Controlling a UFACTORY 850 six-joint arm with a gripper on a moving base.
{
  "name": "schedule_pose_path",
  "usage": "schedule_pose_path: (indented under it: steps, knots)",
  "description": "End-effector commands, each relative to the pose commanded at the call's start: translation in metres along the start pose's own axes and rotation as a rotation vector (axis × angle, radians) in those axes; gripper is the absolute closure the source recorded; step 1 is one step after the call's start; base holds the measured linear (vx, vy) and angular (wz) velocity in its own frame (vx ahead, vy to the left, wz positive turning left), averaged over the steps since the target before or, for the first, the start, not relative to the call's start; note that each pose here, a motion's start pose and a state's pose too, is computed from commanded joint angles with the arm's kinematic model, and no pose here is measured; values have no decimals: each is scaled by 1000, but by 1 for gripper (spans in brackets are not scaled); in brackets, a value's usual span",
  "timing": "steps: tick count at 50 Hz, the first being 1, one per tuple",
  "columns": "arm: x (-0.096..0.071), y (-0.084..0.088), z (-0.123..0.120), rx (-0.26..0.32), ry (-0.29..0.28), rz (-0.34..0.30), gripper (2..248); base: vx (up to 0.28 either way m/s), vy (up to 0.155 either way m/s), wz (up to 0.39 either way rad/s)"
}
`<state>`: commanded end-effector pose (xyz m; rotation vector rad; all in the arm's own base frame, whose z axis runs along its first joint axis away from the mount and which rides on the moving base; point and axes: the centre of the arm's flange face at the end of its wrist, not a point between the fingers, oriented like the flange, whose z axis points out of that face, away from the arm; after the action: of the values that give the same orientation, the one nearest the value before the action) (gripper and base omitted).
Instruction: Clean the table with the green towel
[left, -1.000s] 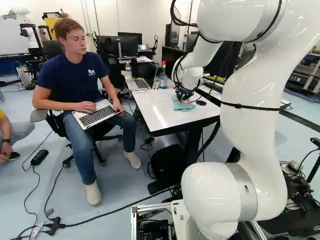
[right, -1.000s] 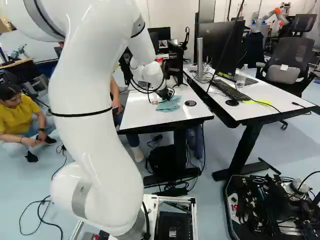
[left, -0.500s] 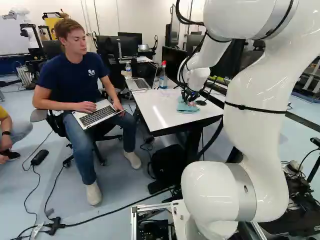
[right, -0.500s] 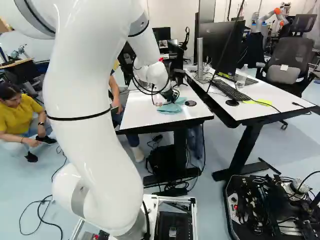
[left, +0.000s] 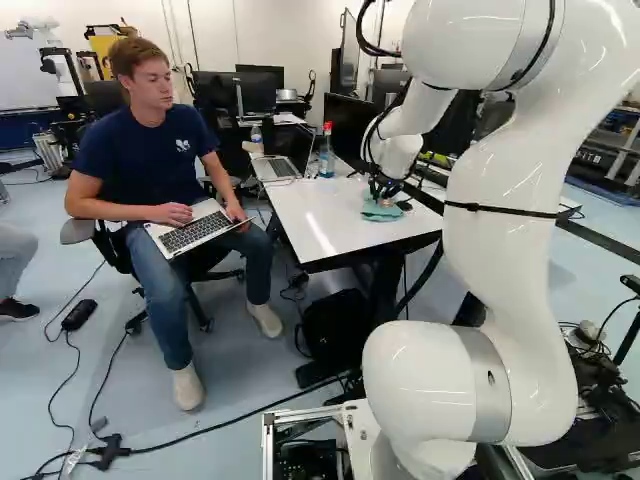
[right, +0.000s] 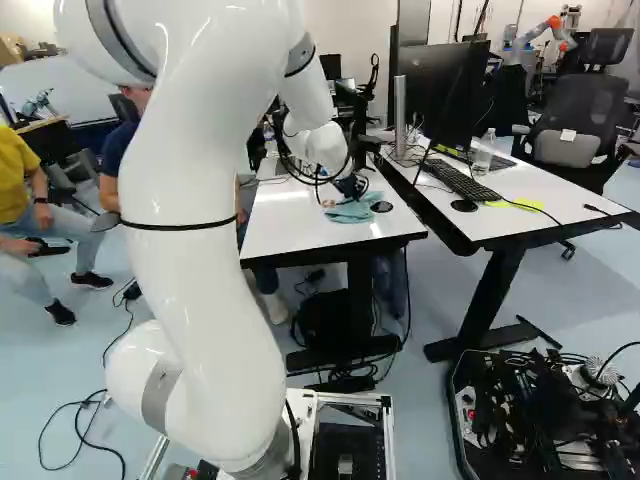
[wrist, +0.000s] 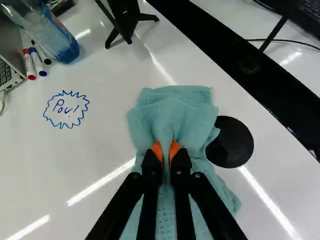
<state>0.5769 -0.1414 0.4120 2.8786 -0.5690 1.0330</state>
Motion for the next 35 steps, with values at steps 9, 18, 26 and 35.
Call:
schedule_pose_path:
  steps: [9, 18, 26, 35]
  knots:
    - [11, -7, 11, 7, 9, -7, 214, 0, 0, 0]
    - [19, -19, 21, 19, 18, -19, 214, 0, 0, 0]
    - [20, -31, 23, 31, 19, -34, 214, 0, 0, 0]
    - [14, -44, 19, 45, 13, -51, 214, 0, 0, 0]
